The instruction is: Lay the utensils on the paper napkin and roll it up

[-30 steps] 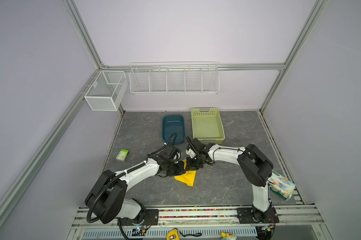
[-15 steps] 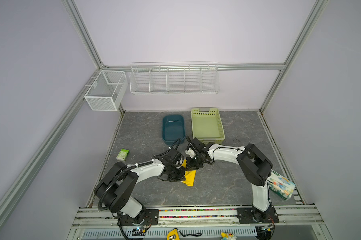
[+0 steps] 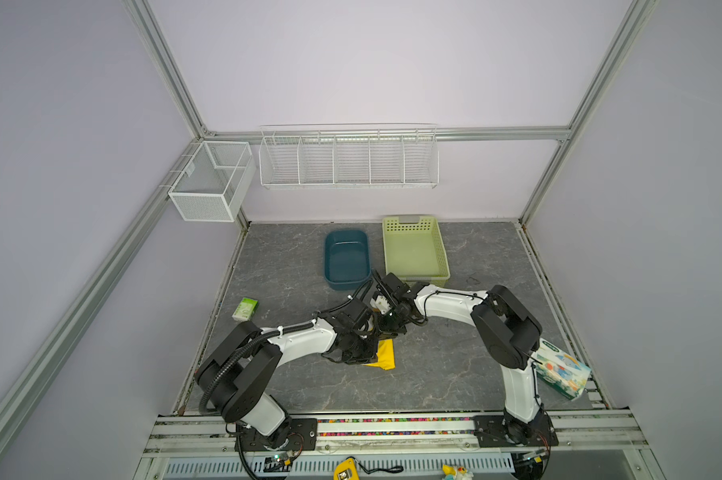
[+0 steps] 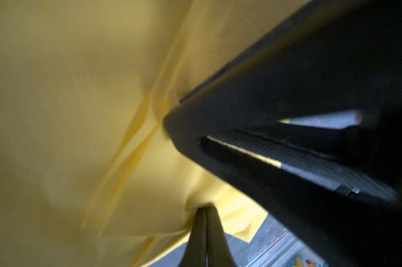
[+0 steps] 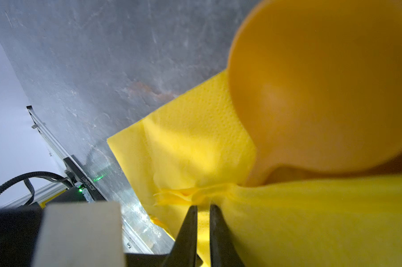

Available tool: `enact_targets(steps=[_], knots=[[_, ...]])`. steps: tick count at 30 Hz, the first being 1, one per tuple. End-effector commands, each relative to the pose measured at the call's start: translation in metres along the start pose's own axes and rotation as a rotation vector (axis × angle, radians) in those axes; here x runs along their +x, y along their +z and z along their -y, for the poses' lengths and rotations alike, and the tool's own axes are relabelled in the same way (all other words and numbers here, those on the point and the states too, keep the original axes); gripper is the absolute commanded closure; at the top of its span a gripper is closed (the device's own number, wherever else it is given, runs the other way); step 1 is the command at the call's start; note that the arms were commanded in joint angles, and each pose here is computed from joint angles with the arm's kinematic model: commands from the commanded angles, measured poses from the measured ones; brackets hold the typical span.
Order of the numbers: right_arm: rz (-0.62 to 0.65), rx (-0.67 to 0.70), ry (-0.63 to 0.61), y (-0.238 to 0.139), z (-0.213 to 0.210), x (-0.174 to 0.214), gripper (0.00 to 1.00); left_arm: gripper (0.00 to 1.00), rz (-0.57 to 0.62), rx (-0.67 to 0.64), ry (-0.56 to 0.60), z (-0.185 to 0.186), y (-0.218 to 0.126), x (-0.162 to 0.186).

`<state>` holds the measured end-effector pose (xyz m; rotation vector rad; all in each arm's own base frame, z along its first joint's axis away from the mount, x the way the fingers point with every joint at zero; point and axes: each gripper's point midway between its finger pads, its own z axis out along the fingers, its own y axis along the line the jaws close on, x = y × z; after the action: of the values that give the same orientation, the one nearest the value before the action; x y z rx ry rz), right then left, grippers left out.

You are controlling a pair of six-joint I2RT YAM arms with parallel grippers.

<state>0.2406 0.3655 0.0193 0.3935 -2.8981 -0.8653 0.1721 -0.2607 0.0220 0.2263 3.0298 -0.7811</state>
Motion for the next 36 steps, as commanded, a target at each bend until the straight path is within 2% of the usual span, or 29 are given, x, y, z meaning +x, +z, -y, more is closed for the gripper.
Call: enact_targets(steps=[1,5,9,11,18,24,32,36], knots=[[-0.037,0.140,0.050,0.017,0.046,0.015,0.84,1.00,0.050,-0.130,-0.031,-0.027,-0.016,0.001],[-0.031,0.140,0.052,0.017,0.046,0.014,0.84,1.00,0.156,-0.084,-0.062,-0.024,-0.043,-0.015],[-0.028,0.135,0.057,0.018,0.045,0.014,0.84,0.84,0.240,-0.064,-0.148,-0.040,-0.063,-0.025],[-0.028,0.135,0.059,0.018,0.046,0.013,0.84,0.75,0.251,-0.007,-0.185,-0.046,-0.067,-0.028],[-0.025,0.137,0.058,0.015,0.045,0.015,0.84,0.60,0.242,0.115,-0.285,-0.067,-0.064,-0.030],[-0.026,0.135,0.062,0.015,0.046,0.015,0.84,0.55,0.217,0.216,-0.332,-0.075,-0.055,-0.031],[0.000,0.132,0.055,0.009,0.042,0.013,0.84,0.55,0.144,0.343,-0.326,-0.065,-0.035,-0.035],[0.004,0.131,0.063,0.009,0.043,0.014,0.84,0.56,0.140,0.358,-0.322,-0.063,-0.036,-0.032]])
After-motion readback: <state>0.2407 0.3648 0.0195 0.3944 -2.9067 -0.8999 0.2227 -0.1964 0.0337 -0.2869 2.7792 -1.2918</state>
